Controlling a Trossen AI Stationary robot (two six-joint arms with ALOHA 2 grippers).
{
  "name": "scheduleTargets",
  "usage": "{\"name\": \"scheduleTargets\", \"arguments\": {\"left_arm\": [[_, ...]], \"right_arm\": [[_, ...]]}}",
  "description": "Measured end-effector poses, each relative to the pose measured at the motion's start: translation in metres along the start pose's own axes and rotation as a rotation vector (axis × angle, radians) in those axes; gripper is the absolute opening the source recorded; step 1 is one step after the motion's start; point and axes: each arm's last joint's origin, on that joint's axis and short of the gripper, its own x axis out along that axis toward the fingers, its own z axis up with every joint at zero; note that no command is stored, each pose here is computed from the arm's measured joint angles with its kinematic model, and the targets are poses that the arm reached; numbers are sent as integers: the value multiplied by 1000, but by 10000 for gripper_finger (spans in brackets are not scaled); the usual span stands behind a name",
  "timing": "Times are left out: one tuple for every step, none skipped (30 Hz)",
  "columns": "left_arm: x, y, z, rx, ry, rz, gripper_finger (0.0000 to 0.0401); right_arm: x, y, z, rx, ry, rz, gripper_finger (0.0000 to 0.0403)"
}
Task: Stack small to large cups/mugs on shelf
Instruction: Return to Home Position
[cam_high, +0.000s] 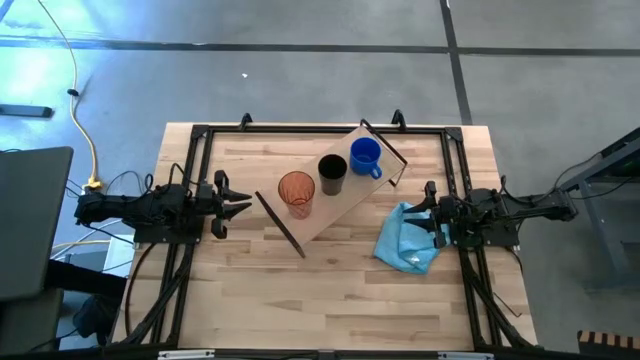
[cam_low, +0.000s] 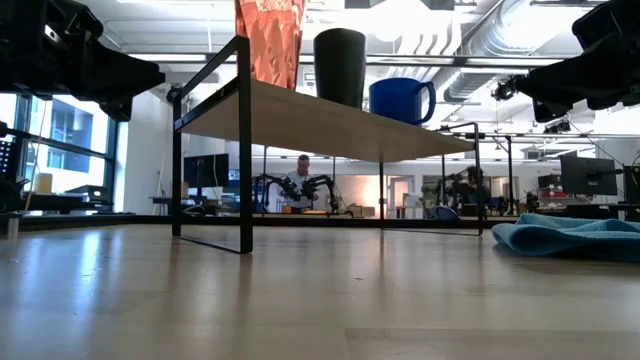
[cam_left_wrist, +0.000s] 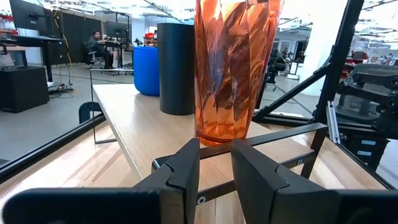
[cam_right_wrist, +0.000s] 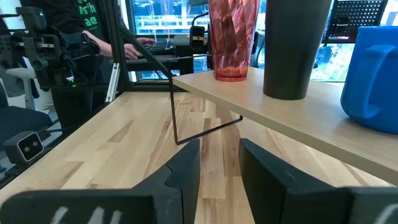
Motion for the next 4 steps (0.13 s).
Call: {"name": "scheduleTargets", "arguments": {"left_arm": [[0,0,0,0,0,0,83],[0,0,0,0,0,0,83],[0,0,0,0,0,0,83],[0,0,0,0,0,0,83]], "right_arm": [[0,0,0,0,0,0,103],[0,0,0,0,0,0,103],[0,0,0,0,1,0,103],[0,0,0,0,0,0,103]]}}
